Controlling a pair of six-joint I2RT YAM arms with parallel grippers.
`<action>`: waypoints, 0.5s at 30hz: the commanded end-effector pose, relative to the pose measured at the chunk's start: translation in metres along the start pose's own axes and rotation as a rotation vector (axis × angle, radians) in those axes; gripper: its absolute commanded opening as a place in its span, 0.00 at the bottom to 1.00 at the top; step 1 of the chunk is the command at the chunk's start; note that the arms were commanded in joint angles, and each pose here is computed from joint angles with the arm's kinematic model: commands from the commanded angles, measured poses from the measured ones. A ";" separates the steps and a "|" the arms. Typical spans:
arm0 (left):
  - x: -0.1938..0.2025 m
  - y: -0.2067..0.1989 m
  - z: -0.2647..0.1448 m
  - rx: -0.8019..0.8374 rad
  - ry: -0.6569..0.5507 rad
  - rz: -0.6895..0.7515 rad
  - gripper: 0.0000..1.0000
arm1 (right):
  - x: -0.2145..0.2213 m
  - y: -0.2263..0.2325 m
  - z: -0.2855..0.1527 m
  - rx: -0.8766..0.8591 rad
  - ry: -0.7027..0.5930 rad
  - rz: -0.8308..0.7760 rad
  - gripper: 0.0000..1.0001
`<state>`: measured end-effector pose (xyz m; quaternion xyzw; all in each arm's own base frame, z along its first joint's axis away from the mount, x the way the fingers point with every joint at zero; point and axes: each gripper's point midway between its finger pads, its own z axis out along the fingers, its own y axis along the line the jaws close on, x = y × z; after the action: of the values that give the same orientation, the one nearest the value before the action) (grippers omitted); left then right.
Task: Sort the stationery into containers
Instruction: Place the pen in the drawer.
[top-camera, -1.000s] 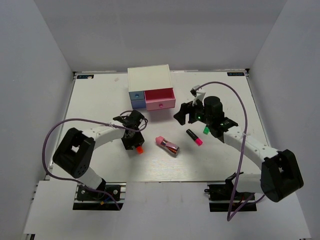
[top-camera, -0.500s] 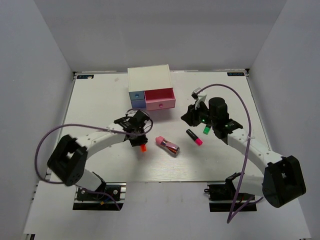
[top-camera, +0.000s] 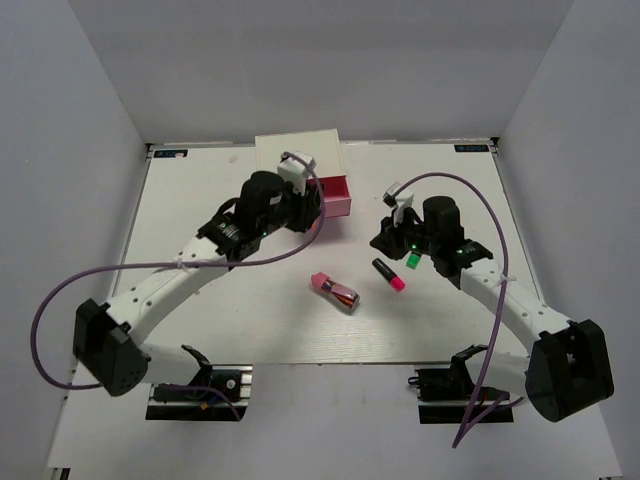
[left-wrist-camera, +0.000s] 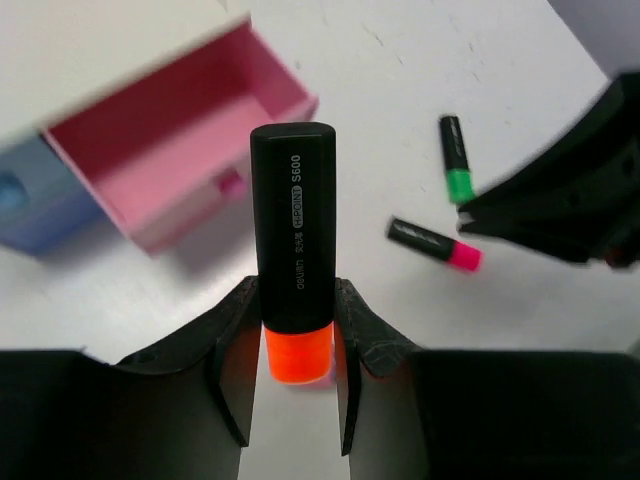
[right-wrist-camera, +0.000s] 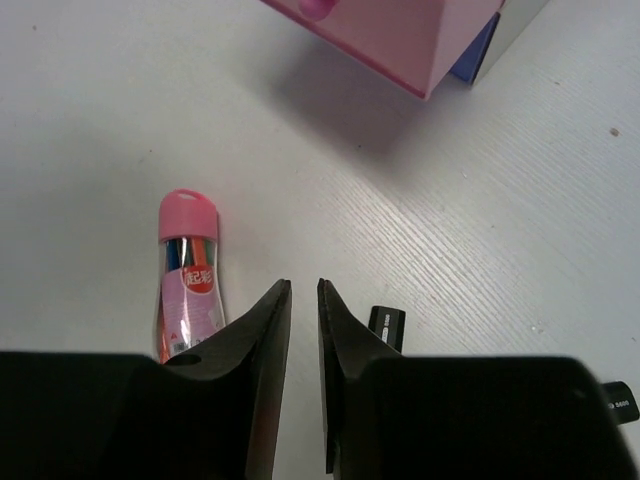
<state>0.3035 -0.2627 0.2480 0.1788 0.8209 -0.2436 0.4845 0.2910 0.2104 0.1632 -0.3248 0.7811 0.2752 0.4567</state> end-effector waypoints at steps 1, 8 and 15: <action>-0.057 0.006 0.024 -0.011 -0.128 0.279 0.00 | -0.020 0.011 -0.010 -0.070 -0.037 -0.106 0.23; -0.100 0.011 0.086 0.004 -0.127 0.522 0.00 | -0.009 0.013 -0.023 -0.070 -0.027 -0.186 0.33; -0.093 0.036 0.107 -0.077 -0.084 0.659 0.06 | 0.001 0.006 -0.031 -0.025 -0.025 -0.211 0.42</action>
<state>0.4347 -0.3039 0.2426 0.3883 0.7408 -0.0792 0.5423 0.2693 0.1974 0.1826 -0.3995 0.7343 0.2524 0.4873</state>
